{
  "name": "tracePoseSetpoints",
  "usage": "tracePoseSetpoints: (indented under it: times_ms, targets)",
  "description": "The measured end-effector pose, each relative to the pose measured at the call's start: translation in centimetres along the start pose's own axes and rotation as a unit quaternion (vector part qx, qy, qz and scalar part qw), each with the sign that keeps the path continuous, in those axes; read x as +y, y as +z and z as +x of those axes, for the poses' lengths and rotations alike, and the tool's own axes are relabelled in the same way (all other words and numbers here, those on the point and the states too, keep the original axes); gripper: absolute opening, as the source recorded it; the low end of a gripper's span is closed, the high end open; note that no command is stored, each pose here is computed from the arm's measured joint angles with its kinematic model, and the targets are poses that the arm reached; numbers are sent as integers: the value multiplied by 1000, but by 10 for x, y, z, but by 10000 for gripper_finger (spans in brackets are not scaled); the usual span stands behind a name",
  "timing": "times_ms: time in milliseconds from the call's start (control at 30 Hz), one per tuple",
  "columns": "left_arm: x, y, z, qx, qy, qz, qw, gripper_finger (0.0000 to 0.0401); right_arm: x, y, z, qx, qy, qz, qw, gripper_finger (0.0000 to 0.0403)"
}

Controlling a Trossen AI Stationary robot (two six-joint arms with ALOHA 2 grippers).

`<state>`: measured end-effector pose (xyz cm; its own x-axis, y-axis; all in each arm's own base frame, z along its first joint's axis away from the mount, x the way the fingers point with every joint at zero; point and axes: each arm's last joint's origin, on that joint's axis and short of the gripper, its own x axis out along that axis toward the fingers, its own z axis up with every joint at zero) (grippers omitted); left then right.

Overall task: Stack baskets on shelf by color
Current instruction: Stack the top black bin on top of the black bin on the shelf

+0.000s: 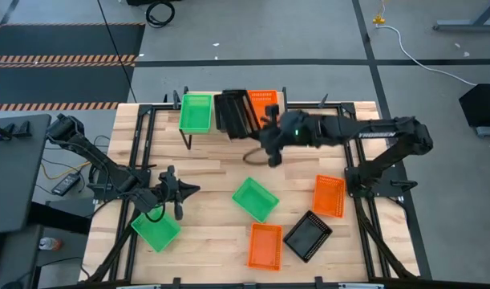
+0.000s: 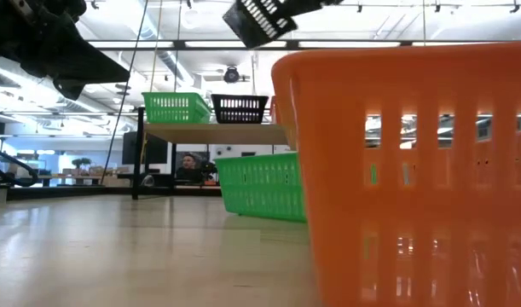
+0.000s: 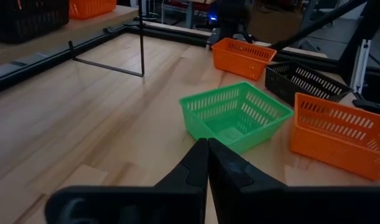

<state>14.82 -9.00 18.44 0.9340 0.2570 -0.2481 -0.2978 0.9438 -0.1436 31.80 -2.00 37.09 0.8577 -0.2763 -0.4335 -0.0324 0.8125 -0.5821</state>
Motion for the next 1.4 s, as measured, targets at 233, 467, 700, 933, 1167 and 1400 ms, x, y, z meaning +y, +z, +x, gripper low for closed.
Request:
tracePoseSetpoints:
  times_ms: [233,467,700,933,1167,1400]
  targets:
    - [0,0,0,-4,8,-3,1000,18,-33,-6,23,-82,-25,33,996,15]
    - [0,0,0,-5,8,-5,1000,13,-39,-15,63,-34,-21,36,999,16]
    - [1,0,0,-4,9,-3,1000,18,-55,-4,89,44,17,69,997,16]
    - [1,0,0,-2,8,-1,1000,15,-59,-9,105,132,30,61,989,16]
    - [1,0,0,-2,8,0,1000,16,-62,-17,104,160,34,80,983,16]
    - [1,0,0,-2,8,0,1000,22,-60,-24,101,197,53,88,975,18]
